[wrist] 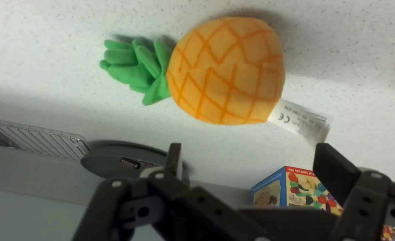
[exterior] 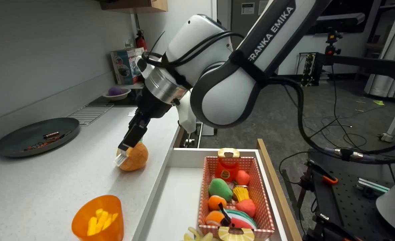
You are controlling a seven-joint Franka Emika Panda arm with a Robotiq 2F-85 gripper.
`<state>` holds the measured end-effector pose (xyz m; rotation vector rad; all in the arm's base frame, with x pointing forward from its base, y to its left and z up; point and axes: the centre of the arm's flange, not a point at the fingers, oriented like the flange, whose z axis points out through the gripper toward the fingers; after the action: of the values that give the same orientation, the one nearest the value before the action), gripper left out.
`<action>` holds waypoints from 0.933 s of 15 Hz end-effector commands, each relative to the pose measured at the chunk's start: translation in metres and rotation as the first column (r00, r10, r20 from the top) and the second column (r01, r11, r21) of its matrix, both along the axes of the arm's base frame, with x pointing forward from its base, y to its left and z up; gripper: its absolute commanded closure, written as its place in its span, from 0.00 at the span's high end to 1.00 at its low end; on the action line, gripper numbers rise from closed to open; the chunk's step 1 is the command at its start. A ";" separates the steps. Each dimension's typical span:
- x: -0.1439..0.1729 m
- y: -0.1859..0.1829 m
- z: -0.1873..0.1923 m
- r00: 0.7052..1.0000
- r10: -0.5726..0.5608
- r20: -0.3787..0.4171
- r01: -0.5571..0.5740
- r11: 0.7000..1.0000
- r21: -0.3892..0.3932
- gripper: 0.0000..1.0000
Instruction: Remove the pineapple and pear plushies from the drawer, put them on the counter and then close the drawer
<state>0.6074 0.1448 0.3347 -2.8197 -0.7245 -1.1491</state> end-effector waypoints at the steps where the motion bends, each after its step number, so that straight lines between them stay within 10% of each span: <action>1: -0.031 -0.001 0.042 0.998 -0.047 -0.052 0.042 0.996 -0.083 1.00; 6: -0.071 -0.043 0.053 0.959 -0.180 -0.218 0.136 0.970 -0.203 1.00; 14: -0.152 -0.108 -0.042 0.777 -0.403 -0.484 0.286 0.910 -0.299 1.00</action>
<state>0.4889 0.0526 0.3116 -3.2896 -0.3998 -0.3459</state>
